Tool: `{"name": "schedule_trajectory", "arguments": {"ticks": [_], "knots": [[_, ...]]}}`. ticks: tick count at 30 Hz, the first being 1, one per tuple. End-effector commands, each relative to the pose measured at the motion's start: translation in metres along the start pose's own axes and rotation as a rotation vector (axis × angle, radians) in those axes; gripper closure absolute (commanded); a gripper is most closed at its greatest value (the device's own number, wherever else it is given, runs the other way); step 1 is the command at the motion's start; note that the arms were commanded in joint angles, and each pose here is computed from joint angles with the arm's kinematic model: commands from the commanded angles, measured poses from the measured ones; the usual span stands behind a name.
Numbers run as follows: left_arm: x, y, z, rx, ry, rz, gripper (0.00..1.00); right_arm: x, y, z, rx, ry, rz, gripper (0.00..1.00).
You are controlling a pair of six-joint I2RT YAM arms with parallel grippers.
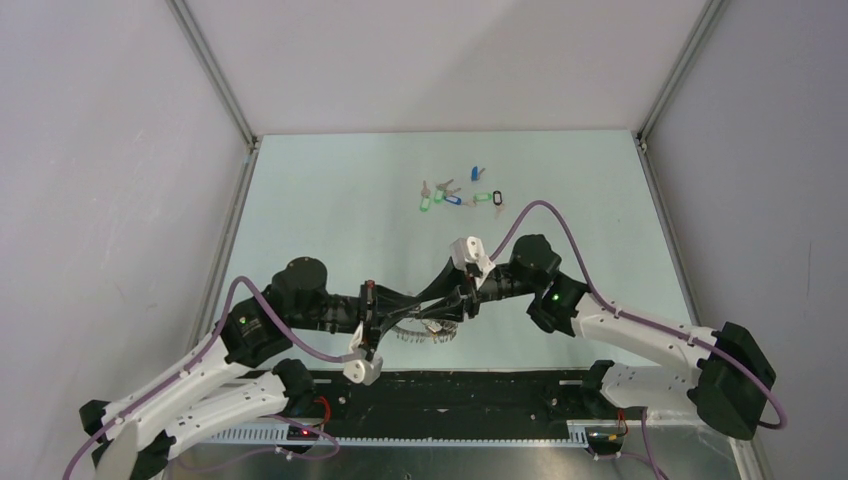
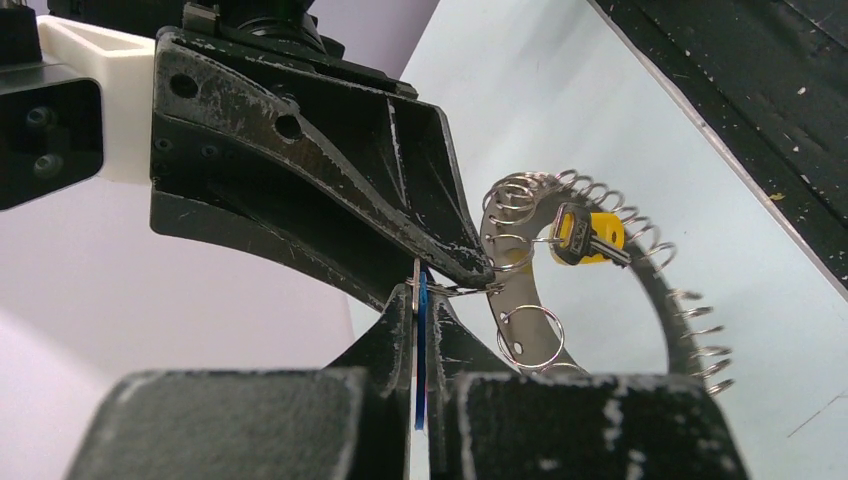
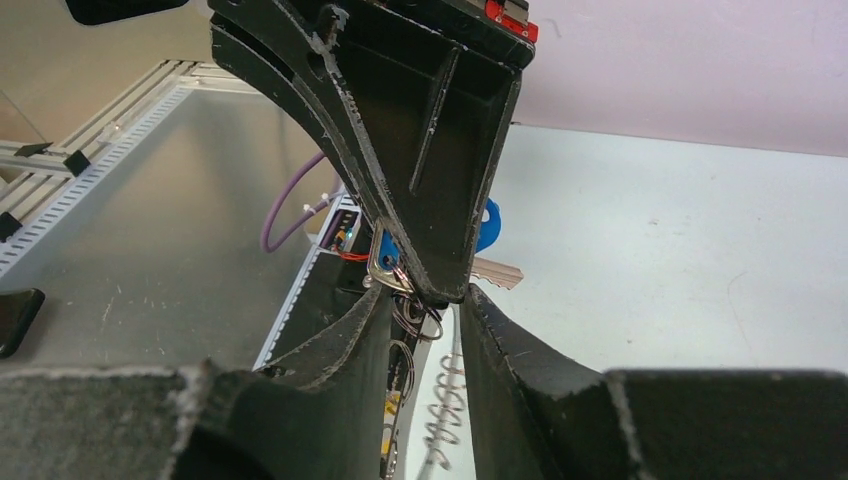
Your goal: Remove the keys from the keyring
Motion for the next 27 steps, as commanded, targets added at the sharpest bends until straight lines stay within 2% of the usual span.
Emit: {"name": "schedule_trajectory", "arguments": {"ticks": [1,6,10,13,17,24,27], "knots": [[0.01,0.007,0.035,-0.116,0.106,0.016,1.0,-0.006,0.017,0.005,0.033,0.037,-0.03,0.66],[0.014,0.007,0.042,-0.136,0.121,0.047,1.0,-0.005,0.015,0.004,0.014,0.022,-0.017,0.67],[0.011,0.001,0.045,-0.148,0.107,0.083,1.0,-0.003,0.016,0.002,0.016,0.011,-0.021,0.77],[0.008,-0.006,0.045,-0.157,0.09,0.125,1.0,0.002,0.017,-0.004,-0.01,-0.011,-0.029,0.81],[0.003,-0.017,0.049,-0.149,0.067,0.176,1.0,0.009,0.021,-0.012,-0.018,-0.027,-0.046,0.72],[-0.002,-0.032,0.063,-0.142,0.057,0.195,1.0,0.017,0.028,-0.026,-0.025,-0.039,-0.049,0.58],[-0.002,-0.035,0.069,-0.15,0.06,0.203,1.0,0.021,0.031,-0.03,-0.023,-0.034,-0.046,0.64]]}}
Point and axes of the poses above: each gripper's point midway between its finger pads, its own x axis back along the fingers, its own z axis along the line the jaws close on, y = z × x, the point moved 10 cm from there along x, back along the fingers, and after that the axes turned 14 degrees about -x, right-handed, at the moved point
